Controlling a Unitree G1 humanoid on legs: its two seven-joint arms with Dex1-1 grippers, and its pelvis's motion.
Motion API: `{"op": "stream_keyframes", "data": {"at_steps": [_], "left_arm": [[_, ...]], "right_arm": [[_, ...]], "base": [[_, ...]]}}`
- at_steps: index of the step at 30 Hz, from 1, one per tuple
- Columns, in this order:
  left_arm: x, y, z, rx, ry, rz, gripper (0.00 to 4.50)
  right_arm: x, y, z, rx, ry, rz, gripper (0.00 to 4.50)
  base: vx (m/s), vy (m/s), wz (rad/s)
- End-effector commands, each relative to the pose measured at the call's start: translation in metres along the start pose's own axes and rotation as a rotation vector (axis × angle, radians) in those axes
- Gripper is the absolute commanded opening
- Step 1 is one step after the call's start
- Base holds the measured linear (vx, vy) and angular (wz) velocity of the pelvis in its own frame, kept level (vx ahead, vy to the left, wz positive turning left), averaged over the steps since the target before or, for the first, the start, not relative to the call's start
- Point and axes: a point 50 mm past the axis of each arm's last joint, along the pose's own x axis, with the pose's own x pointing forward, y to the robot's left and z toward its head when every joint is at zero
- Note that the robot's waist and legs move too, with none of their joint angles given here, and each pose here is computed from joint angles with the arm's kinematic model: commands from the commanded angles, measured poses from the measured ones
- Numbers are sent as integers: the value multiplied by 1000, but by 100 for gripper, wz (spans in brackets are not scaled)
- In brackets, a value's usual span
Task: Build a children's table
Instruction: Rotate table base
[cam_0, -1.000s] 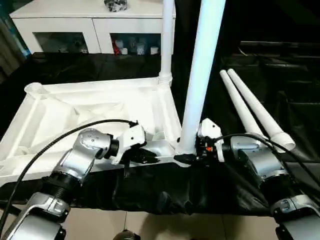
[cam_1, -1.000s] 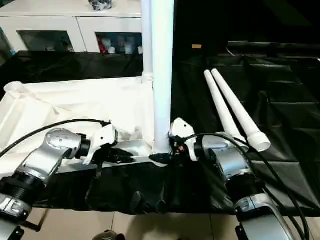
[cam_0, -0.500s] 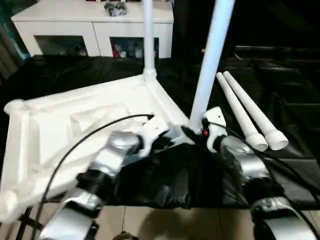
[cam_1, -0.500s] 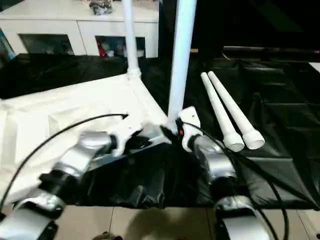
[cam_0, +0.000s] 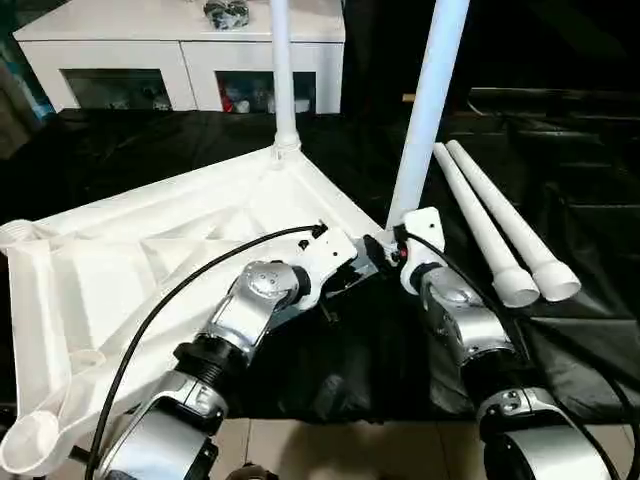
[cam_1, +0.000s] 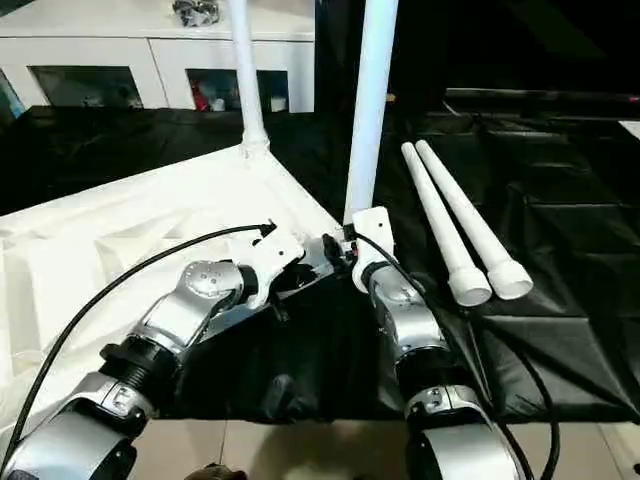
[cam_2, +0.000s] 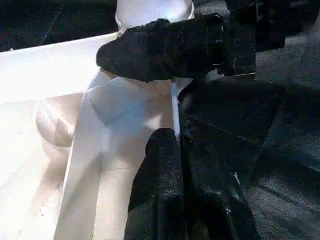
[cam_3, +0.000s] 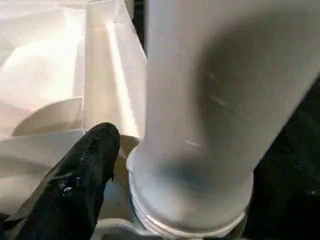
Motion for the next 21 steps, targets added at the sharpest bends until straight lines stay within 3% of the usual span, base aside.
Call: {"op": "stream_keyframes", "data": {"at_steps": [1,6,10,14,15,16,18,21], "left_arm": [[1,1,3,33,-6,-12,0],[-2,1,4,47,-52,-3,0],[-4,1,3,28,-76,-5,0],[-5,2,2,31,-101,4,0],[-7,4,4,22,-125,18,0],[-12,8,10,-10,-167,26,44],[-19,14,17,-24,-211,57,55],[-37,37,23,-54,-243,202,78]], "right_arm": [[-6,-1,-3,-44,7,6,390],[-33,-18,-9,-58,14,15,390],[-47,-20,-11,-103,20,25,390],[-57,-20,-10,-90,24,22,390],[-60,-18,-10,-77,32,25,390],[-63,-16,-10,-51,40,35,396],[-64,-13,-10,-30,43,50,396],[-65,-7,-11,-8,61,87,396]], "base": [[0,0,0],[0,0,0],[0,0,0],[0,0,0],[0,0,0],[0,0,0],[0,0,0],[0,0,0]]}}
